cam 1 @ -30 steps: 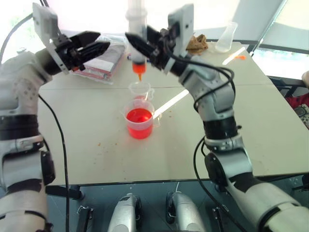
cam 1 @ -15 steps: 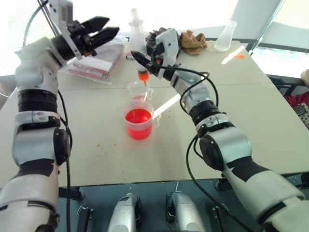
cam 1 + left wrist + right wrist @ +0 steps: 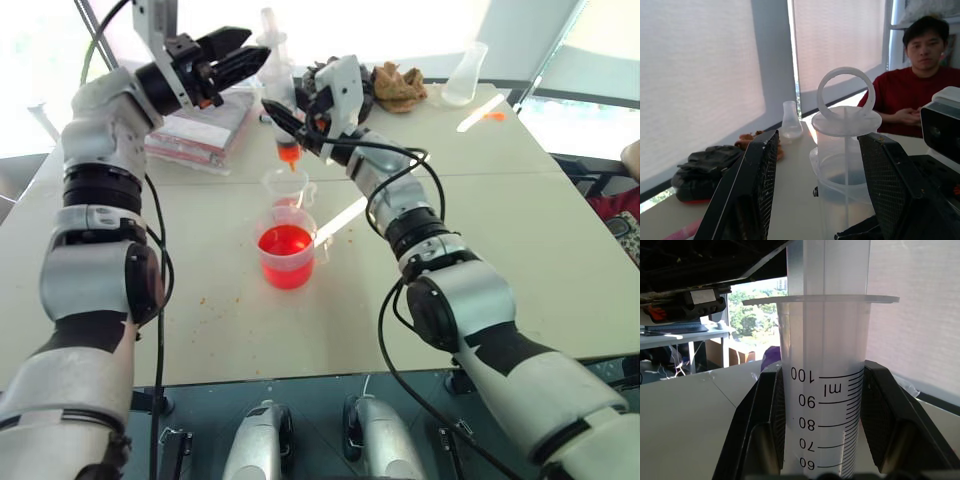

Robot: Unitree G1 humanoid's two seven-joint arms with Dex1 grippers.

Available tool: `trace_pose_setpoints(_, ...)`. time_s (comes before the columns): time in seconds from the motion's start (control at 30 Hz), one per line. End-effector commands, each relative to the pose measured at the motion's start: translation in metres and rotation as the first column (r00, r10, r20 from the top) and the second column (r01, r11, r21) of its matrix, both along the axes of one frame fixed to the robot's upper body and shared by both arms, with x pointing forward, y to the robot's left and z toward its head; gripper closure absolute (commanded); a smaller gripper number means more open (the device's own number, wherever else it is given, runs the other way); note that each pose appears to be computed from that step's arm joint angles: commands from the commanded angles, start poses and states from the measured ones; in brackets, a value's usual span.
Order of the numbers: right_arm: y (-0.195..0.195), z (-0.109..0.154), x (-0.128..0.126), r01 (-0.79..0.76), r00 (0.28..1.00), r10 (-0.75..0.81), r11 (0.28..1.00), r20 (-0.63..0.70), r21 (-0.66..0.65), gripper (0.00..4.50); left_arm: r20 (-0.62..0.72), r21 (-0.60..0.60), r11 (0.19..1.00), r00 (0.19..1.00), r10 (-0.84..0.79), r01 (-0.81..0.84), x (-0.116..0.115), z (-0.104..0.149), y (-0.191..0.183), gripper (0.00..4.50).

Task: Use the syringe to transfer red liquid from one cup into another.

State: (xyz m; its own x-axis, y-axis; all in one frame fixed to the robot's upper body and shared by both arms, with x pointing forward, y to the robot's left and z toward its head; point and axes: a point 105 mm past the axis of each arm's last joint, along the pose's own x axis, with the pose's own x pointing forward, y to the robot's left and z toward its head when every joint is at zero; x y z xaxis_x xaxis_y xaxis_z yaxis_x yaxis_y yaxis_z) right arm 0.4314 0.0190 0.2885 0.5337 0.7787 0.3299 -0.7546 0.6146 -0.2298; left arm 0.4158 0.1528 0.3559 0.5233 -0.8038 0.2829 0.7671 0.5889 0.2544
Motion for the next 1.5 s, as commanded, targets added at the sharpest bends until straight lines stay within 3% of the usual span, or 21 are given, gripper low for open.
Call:
trace_pose_setpoints(0.03,0.004,0.007,-0.004,-0.016,0.999,0.016,1.0,0.029,0.008,3.01,0.115,-0.044,0.999,0.993,0.005,0.0,-0.014,0.037,0.01,1.92)
trace_pose_setpoints(0.5,0.007,-0.002,-0.004,-0.023,1.0,0.023,1.0,0.01,-0.009,3.01,0.111,-0.046,0.998,0.993,-0.028,0.033,-0.022,0.041,0.015,1.92)
trace_pose_setpoints(0.83,0.008,-0.003,-0.005,-0.029,1.0,0.029,1.0,0.009,-0.006,3.01,0.088,0.022,1.0,0.996,0.002,-0.004,-0.013,0.02,0.012,1.92)
trace_pose_setpoints(1.23,0.007,-0.001,-0.005,-0.025,1.0,0.026,1.0,0.011,-0.001,3.01,0.083,0.019,0.999,0.996,0.032,-0.034,-0.012,0.019,0.023,1.92)
trace_pose_setpoints(1.5,0.012,0.0,-0.009,-0.048,0.999,0.048,0.999,0.023,-0.004,3.01,0.09,0.073,0.996,0.995,0.034,-0.041,-0.005,0.009,0.009,1.92)
